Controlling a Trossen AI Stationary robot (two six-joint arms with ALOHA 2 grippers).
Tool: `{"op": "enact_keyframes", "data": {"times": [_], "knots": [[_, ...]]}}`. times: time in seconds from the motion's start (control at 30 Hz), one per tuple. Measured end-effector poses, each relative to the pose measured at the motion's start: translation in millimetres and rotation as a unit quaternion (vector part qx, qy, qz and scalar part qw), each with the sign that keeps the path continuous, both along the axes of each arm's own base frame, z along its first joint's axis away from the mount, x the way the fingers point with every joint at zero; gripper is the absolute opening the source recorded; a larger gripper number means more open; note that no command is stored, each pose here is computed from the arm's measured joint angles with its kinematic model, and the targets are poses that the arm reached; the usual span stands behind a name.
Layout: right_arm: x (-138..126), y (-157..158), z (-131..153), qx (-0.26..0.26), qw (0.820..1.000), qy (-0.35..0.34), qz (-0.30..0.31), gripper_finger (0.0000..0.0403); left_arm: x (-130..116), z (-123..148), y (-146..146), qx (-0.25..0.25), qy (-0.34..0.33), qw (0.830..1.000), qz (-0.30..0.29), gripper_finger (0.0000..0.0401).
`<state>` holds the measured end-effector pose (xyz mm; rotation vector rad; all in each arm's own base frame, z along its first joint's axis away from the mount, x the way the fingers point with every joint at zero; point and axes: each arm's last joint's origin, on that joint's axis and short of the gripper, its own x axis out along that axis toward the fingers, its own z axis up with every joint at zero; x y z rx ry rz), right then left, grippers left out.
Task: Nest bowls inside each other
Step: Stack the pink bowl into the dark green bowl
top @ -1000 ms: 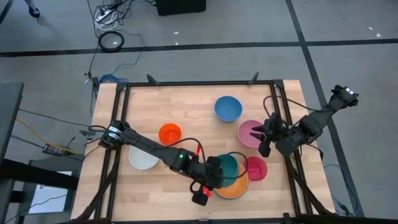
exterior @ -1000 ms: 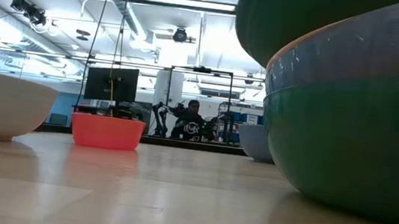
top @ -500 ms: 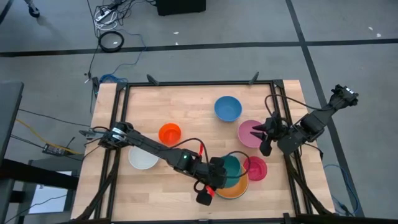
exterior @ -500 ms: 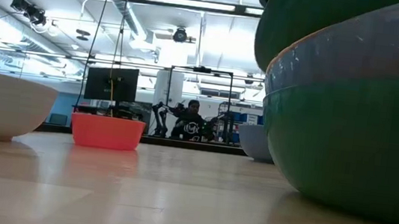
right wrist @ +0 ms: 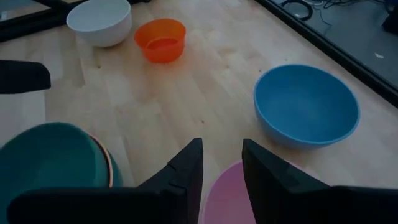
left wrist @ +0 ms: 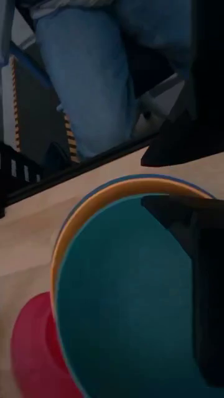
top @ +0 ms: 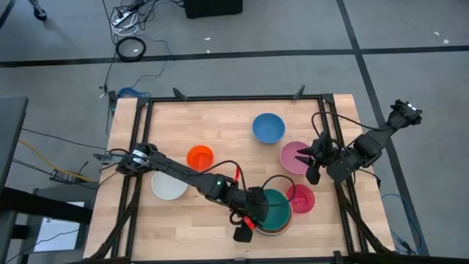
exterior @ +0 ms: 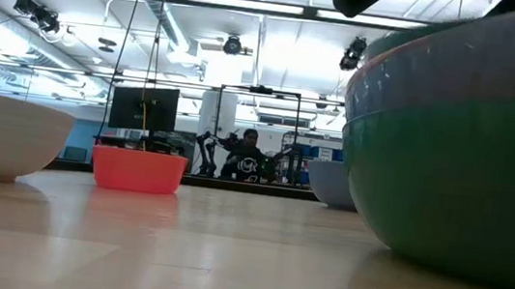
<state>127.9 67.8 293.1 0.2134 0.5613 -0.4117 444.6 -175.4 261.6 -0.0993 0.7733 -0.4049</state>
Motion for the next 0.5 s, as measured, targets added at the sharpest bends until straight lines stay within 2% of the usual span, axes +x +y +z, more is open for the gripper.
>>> {"op": "enact_keyframes", "data": {"times": [0.13,0.23,0.33,0.5], "knots": [[-1.8,-1.2,-1.8,0.0,1.0,0.011,-0.004,0.0101,-4.3,1.2,2.5,-0.005,0.022,1.0,-0.016,0.0099],[-6.6,-5.6,-6.8,0.007,0.999,0.046,-0.017,0.0101,-12.3,12.8,7.4,0.007,0.029,1.0,-0.003,0.0099],[-11.0,-10.0,-12.5,0.026,0.995,0.09,-0.037,0.0101,-27.9,26.0,16.2,0.057,0.051,0.996,0.036,0.0099],[-6.9,-6.9,-19.9,0.065,0.986,0.151,-0.025,0.0113,-58.8,51.8,35.4,0.145,0.083,0.978,0.122,0.0099]]}}
